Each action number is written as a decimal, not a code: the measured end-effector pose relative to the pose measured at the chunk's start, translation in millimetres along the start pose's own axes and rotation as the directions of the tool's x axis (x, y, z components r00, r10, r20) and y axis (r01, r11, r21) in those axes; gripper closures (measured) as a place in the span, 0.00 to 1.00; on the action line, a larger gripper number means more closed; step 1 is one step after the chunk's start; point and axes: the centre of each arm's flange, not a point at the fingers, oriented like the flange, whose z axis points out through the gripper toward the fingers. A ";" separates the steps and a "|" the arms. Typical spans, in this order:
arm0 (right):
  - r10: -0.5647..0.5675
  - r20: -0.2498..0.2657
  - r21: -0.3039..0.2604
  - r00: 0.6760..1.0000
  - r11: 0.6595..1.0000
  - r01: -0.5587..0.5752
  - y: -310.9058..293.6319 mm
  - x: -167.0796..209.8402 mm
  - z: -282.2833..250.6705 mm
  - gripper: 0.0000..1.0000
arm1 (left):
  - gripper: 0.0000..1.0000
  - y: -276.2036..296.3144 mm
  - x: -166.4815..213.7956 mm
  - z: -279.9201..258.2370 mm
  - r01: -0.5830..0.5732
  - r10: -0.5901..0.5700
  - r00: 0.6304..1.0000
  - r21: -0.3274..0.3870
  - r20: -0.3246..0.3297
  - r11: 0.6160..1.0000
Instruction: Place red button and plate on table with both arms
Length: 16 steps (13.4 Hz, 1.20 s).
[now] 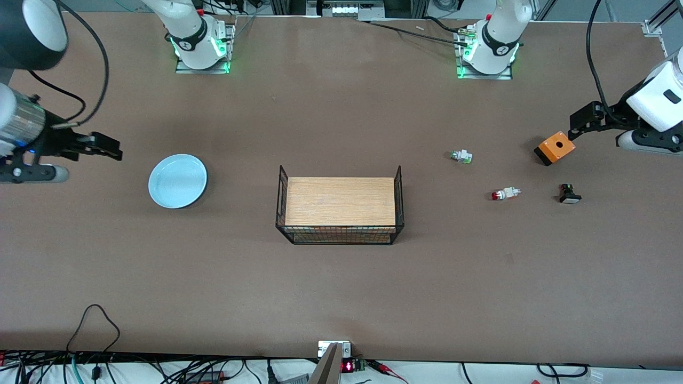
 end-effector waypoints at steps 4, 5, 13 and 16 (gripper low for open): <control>0.080 -0.027 -0.011 0.996 0.997 -0.080 46.0 -1.5 -18.4 0.00 | 0.00 2.1 0.1 -0.1 -0.004 0.004 1.000 0.002 0.000 1.000; 0.084 -0.020 -0.013 0.996 0.996 -0.085 48.4 -3.0 -19.3 0.00 | 0.00 2.1 0.0 -0.3 -0.004 0.004 1.000 0.002 0.000 1.000; 0.071 -0.002 -0.008 0.998 0.997 -0.071 46.2 -33.0 -17.7 0.00 | 0.00 2.2 -0.4 -0.3 -0.005 0.005 1.000 0.004 0.002 1.000; 0.070 0.002 -0.006 0.998 0.998 -0.070 47.9 -43.9 -27.8 0.00 | 0.00 3.0 -0.4 -0.5 -0.006 0.006 1.000 0.004 0.002 1.000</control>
